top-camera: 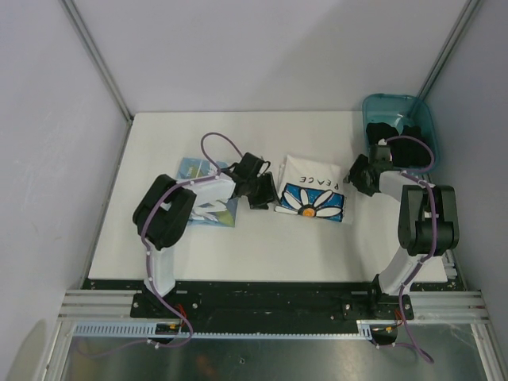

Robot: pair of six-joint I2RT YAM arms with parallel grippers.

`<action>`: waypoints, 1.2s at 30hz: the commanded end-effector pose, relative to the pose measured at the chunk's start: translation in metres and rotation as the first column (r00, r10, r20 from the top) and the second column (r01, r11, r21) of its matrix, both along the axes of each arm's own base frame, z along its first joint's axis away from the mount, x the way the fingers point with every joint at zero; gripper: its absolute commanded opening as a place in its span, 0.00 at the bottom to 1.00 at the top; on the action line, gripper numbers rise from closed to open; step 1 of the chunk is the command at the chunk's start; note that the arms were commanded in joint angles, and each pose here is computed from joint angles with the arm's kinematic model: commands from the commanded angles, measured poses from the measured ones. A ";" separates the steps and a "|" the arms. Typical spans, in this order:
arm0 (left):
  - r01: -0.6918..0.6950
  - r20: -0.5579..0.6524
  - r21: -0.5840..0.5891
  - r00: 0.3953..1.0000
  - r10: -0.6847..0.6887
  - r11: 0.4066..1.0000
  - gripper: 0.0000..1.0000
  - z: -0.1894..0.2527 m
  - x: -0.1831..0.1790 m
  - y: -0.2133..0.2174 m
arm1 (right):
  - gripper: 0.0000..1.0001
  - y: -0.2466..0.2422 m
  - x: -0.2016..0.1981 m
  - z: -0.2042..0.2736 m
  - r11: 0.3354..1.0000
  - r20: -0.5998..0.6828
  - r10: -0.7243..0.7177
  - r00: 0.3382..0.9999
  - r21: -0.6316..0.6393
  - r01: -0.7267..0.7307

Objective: Fold and stack the t-shirts
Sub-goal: Put the neatly folded tshirt into the corner of the board with both arms

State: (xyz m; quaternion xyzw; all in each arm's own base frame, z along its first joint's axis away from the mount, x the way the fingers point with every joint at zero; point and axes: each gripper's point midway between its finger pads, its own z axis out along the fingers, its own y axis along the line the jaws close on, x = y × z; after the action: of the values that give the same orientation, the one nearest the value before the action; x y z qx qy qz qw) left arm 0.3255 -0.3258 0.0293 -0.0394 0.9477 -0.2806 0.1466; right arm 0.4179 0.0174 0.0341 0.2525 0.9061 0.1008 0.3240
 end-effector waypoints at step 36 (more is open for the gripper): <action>-0.198 -0.021 0.017 0.980 0.198 0.980 0.00 -0.003 -0.019 0.038 | 0.66 0.031 0.023 0.007 0.993 0.056 0.116 0.992 -0.006 -0.116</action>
State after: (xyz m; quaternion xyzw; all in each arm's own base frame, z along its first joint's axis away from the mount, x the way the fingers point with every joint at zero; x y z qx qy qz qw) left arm 0.3064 -0.3200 0.0221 -0.1213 0.9356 -0.2990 0.1434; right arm 0.4294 0.0290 0.0334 0.2316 0.9094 0.1117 0.3268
